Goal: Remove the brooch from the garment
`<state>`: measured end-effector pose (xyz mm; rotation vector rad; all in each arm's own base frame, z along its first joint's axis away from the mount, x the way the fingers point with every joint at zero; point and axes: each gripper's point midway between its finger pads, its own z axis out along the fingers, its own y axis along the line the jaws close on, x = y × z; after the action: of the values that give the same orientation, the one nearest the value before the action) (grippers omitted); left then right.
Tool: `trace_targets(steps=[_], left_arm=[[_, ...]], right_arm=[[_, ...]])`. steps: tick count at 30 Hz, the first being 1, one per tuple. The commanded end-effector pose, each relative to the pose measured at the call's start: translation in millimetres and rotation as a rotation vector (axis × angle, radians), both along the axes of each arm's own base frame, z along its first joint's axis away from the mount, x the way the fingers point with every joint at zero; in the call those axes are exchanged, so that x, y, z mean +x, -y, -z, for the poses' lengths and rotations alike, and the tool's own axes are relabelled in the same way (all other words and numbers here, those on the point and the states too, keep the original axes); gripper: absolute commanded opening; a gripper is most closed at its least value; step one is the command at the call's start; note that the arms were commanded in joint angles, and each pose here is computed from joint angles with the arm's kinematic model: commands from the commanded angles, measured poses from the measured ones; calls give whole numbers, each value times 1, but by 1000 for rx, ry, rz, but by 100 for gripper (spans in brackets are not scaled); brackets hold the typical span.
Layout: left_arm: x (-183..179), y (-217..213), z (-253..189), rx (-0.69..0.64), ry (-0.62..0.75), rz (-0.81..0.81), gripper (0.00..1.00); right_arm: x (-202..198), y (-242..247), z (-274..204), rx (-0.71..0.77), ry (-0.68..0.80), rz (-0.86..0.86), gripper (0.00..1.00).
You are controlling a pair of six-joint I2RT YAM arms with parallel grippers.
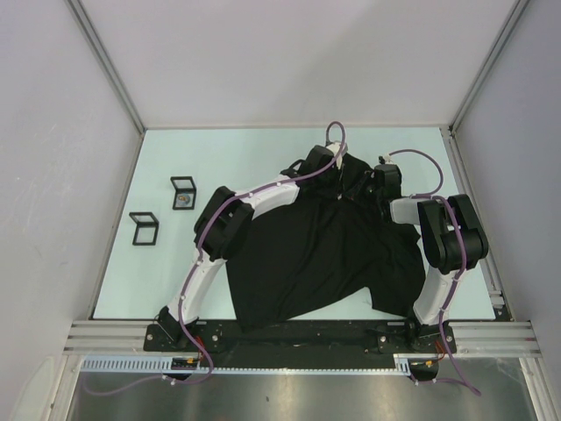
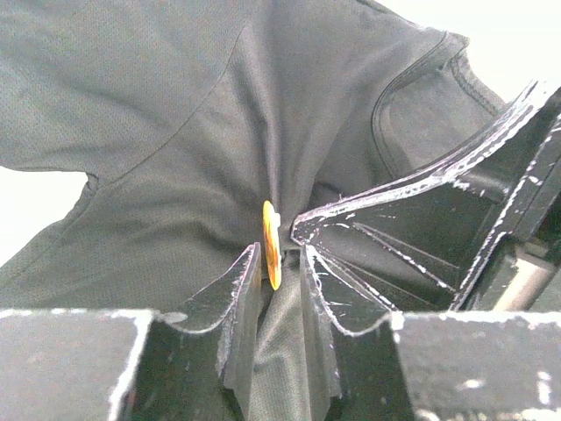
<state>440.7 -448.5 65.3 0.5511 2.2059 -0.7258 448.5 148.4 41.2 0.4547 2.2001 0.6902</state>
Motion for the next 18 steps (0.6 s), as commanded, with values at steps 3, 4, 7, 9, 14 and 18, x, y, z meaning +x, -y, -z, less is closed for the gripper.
trace_targets(steps=[3,4,7,9,14,18], left_arm=[[13,8,-19,-38,32,-4,30],[12,7,-15,-28,21,-4,30],[12,8,-11,-18,13,-3,30],[13,8,-10,-14,13,-1,29],[13,7,-8,-5,13,-5,23],[13,6,-8,-3,13,-5,17]], right_arm=[[12,-4,-13,-9,47,-18,0],[11,-3,-12,-9,45,-16,0],[11,-4,-12,-9,47,-18,0],[11,-4,-11,-9,44,-19,0],[11,-4,-12,-7,45,-21,0],[12,-4,-12,-8,48,-19,0]])
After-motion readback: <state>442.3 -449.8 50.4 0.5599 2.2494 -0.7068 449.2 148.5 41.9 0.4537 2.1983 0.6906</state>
